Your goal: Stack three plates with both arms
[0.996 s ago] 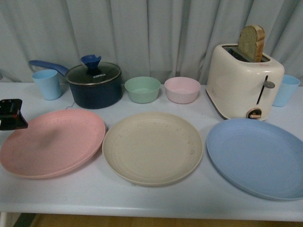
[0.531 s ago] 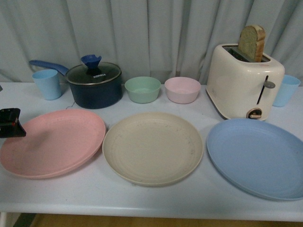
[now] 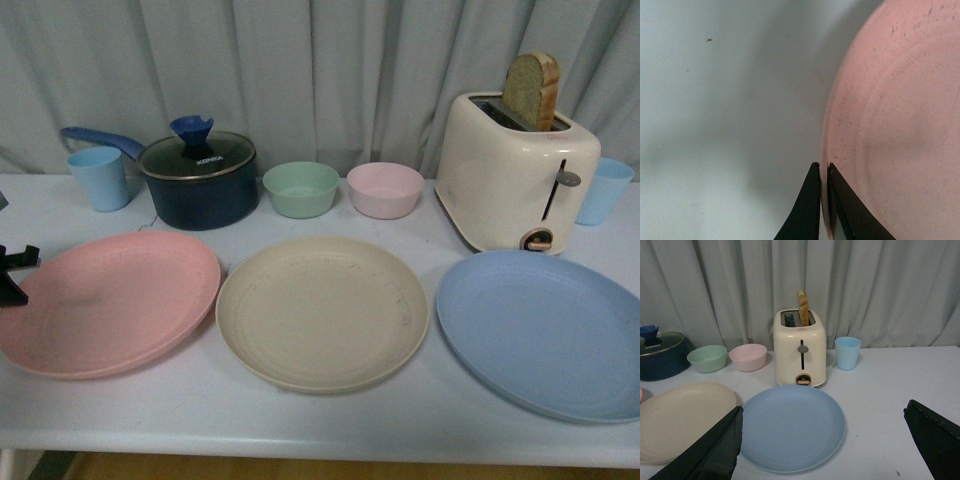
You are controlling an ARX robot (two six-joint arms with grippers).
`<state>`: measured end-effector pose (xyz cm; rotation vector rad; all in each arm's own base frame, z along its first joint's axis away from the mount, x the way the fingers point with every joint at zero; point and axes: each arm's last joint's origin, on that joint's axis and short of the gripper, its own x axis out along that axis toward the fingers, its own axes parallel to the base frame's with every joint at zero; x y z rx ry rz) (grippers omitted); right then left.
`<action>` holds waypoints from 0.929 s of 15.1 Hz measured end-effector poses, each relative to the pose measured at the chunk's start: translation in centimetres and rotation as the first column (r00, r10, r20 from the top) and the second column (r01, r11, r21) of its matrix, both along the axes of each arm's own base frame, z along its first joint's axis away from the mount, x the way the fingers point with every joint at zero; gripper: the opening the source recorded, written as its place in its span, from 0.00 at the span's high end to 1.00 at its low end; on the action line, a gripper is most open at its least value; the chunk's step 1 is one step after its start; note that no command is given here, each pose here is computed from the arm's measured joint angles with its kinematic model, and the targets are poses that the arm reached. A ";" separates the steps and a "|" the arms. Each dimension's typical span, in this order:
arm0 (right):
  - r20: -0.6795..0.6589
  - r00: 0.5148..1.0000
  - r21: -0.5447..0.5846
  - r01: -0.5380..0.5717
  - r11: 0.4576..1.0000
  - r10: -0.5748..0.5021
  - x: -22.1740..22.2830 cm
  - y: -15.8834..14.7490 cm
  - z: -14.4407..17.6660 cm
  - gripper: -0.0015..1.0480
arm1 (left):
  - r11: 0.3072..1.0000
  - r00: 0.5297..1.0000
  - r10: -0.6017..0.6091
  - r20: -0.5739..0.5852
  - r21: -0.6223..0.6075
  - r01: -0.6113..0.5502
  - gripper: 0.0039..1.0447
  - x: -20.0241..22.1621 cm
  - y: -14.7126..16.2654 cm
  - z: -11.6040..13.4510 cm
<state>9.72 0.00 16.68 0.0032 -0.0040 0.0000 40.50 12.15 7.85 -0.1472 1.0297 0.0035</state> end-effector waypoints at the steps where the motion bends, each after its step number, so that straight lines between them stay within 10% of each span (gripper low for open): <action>1: 0.000 1.000 0.000 0.000 1.000 0.000 0.0 0.0 0.0 0.06 | 1.000 1.000 0.016 0.011 -0.009 -0.016 0.98 -0.2 -0.1 0.3; 7: 0.000 1.000 0.000 0.000 1.000 0.000 0.0 0.0 0.0 0.06 | 0.997 0.993 0.061 0.104 0.039 -0.066 0.98 -2.4 -1.1 6.6; 14: 0.000 1.000 0.000 0.000 1.000 0.000 0.0 0.0 0.0 0.06 | 0.999 0.992 0.015 0.127 -0.054 -0.008 0.98 -2.5 -12.8 10.1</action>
